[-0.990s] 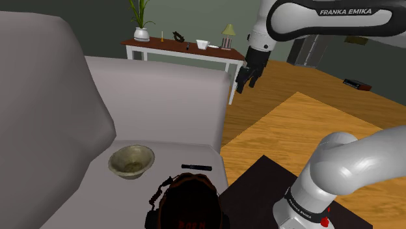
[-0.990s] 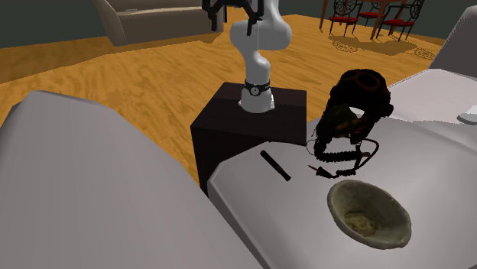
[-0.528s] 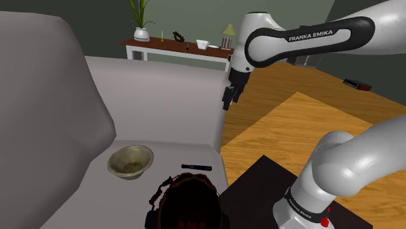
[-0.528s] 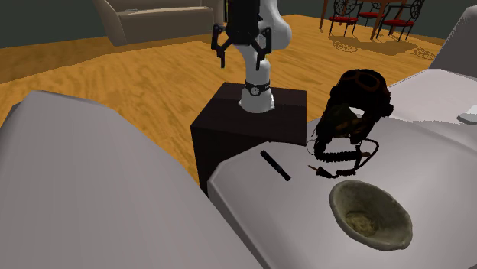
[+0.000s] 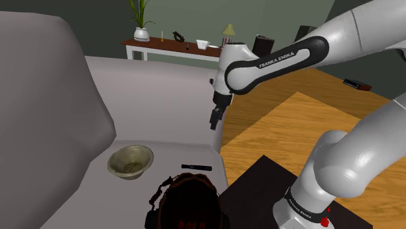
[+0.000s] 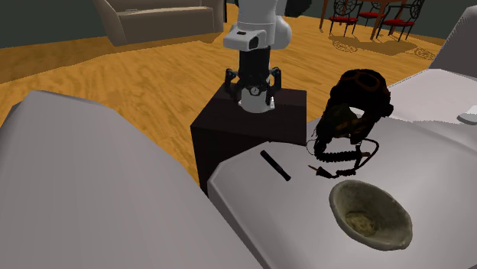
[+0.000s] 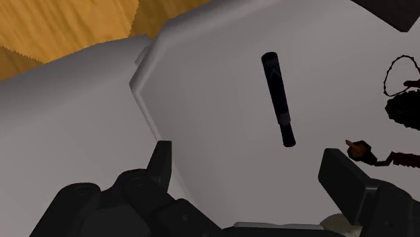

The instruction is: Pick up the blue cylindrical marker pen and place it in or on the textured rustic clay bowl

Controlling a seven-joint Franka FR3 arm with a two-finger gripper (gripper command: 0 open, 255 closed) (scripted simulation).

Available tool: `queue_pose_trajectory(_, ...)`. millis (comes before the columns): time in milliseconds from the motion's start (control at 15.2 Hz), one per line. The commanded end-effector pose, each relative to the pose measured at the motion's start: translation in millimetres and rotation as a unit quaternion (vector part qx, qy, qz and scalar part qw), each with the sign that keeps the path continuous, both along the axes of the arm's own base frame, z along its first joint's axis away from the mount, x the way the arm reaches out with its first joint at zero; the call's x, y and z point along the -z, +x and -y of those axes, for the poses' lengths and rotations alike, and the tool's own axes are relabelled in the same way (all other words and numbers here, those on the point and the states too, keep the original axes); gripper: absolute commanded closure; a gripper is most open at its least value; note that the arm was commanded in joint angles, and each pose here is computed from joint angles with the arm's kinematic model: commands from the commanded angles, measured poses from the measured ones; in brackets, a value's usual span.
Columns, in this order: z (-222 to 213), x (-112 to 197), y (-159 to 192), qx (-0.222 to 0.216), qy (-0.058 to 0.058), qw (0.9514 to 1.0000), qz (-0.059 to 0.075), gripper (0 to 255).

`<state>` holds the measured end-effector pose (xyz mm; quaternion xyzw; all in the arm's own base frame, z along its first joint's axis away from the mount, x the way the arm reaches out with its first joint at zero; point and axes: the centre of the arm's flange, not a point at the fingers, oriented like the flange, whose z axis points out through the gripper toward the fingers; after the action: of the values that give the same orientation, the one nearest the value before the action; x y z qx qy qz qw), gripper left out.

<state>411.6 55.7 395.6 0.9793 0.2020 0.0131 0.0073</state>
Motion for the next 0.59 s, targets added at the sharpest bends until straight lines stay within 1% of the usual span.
queue_pose_trajectory(0,-11,23,4,-0.025,0.002,0.9997,-0.005,0)
queue_pose_trajectory(264,-33,70,12,-0.075,0.007,0.9970,-0.017,0)
queue_pose_trajectory(528,-56,117,17,-0.124,0.011,0.9918,-0.028,0)
